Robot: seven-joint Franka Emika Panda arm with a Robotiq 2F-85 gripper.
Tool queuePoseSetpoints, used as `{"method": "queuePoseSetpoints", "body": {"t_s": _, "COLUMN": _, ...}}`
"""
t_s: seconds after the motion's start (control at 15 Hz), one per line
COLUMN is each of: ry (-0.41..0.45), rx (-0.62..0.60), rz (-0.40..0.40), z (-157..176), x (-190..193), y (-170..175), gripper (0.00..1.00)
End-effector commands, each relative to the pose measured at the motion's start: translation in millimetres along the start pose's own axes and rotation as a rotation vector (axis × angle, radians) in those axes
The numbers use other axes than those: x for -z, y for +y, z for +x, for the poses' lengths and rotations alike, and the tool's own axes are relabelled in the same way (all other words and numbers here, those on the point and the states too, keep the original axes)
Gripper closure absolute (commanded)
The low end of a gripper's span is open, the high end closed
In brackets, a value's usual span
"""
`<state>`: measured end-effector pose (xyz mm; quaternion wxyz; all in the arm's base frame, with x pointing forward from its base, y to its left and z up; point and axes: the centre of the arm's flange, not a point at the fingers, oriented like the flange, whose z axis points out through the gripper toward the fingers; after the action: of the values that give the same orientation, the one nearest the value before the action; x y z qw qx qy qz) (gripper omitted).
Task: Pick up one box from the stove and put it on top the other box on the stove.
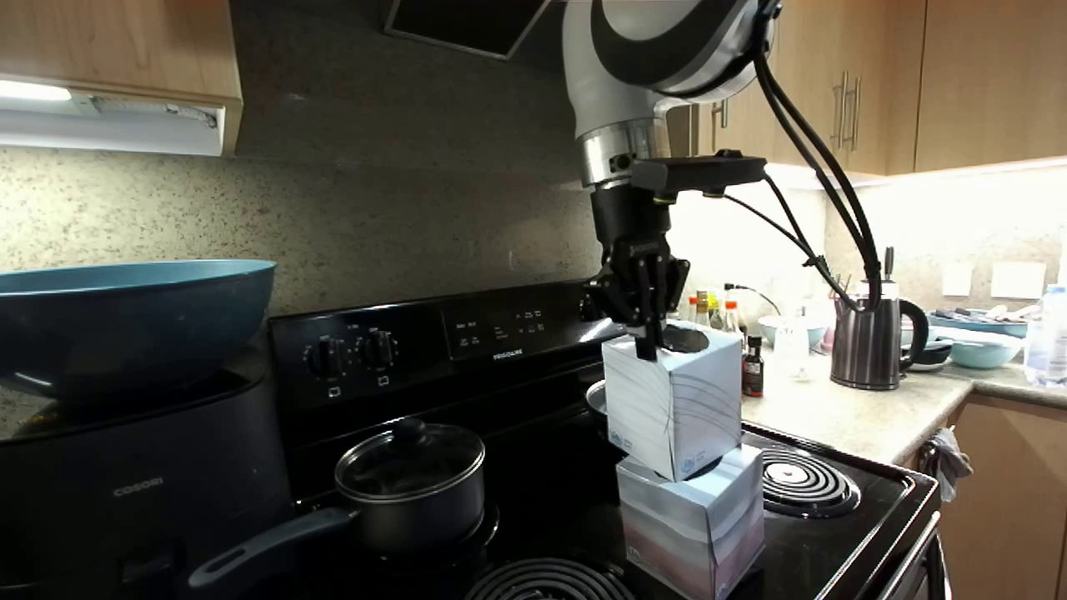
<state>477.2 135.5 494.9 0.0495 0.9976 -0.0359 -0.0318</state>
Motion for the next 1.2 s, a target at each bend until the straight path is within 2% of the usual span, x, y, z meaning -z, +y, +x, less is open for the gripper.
{"method": "queuePoseSetpoints", "body": {"t_s": 0.0, "ry": 0.004, "rx": -0.072, "rz": -0.007, "z": -15.1, "x": 2.2, "y": 5.2, "gripper": 0.92}}
{"method": "queuePoseSetpoints", "body": {"t_s": 0.33, "ry": 0.077, "rx": -0.192, "rz": -0.054, "z": -33.0, "x": 27.1, "y": 4.8, "gripper": 0.92}}
{"method": "queuePoseSetpoints", "body": {"t_s": 0.53, "ry": 0.09, "rx": -0.215, "rz": -0.075, "z": -40.0, "x": 37.2, "y": 3.1, "gripper": 0.92}}
{"method": "queuePoseSetpoints", "body": {"t_s": 1.13, "ry": 0.002, "rx": 0.011, "rz": 0.024, "z": -27.9, "x": 9.6, "y": 0.7, "gripper": 0.92}}
